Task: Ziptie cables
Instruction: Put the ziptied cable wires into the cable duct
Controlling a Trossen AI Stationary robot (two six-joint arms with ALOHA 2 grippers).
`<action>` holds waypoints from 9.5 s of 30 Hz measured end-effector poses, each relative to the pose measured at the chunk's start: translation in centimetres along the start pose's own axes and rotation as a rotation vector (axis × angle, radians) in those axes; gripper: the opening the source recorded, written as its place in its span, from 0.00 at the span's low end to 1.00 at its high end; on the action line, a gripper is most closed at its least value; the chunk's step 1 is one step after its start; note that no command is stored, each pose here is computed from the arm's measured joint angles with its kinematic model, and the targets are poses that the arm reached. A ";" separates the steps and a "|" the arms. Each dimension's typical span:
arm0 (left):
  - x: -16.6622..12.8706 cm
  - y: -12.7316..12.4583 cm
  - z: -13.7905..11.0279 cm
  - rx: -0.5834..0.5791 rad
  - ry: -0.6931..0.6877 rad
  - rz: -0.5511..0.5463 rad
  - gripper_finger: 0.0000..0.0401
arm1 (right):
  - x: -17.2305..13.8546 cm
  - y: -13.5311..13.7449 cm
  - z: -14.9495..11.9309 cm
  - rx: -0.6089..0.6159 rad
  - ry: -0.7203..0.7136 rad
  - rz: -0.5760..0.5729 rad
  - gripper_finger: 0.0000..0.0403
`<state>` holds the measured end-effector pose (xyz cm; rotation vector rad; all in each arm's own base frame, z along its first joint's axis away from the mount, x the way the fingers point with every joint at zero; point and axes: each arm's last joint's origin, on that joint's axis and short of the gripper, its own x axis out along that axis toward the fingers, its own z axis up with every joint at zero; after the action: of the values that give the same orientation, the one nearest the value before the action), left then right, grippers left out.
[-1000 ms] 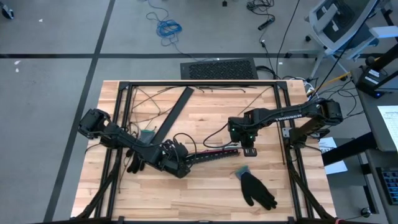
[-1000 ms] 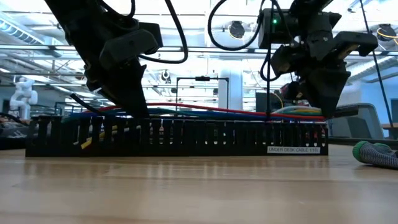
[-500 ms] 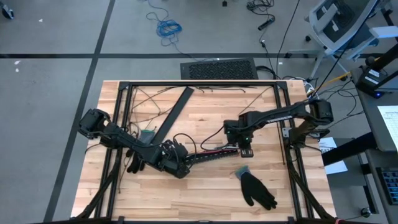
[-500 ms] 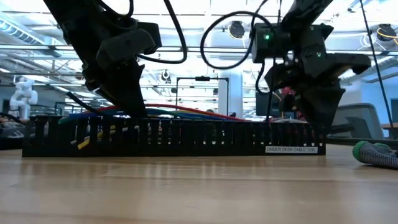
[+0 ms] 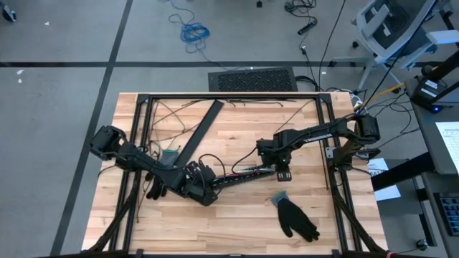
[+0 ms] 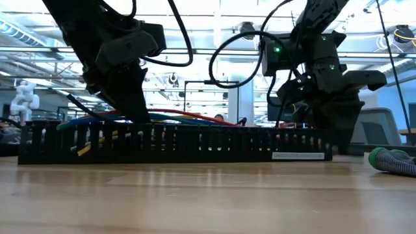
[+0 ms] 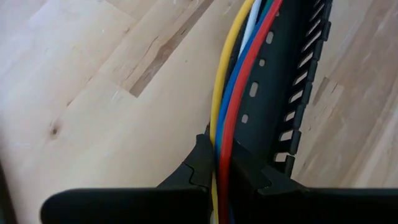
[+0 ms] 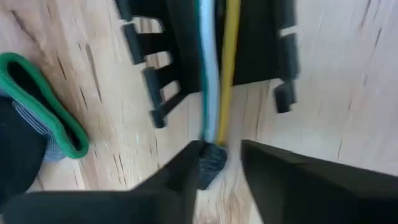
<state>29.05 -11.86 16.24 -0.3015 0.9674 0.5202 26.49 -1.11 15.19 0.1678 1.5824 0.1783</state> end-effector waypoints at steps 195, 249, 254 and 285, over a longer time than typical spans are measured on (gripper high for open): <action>-9.9 4.0 2.1 0.160 -0.083 0.073 0.10 | -3.2 1.4 1.3 -0.102 -0.322 -0.060 0.48; -4.7 5.4 2.2 0.314 0.020 -0.098 0.10 | -3.9 7.8 5.9 -0.171 -0.380 -0.097 0.24; -5.0 5.2 1.7 0.338 0.011 -0.080 0.10 | -3.0 7.6 6.3 -0.142 -0.356 -0.100 0.24; -5.2 4.9 1.5 0.327 -0.010 -0.065 0.10 | -2.1 6.6 6.7 -0.122 -0.333 -0.212 0.24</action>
<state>25.04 -8.52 21.31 -0.0364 1.0119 0.2975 33.17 4.91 18.61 -0.0640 1.2436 0.0760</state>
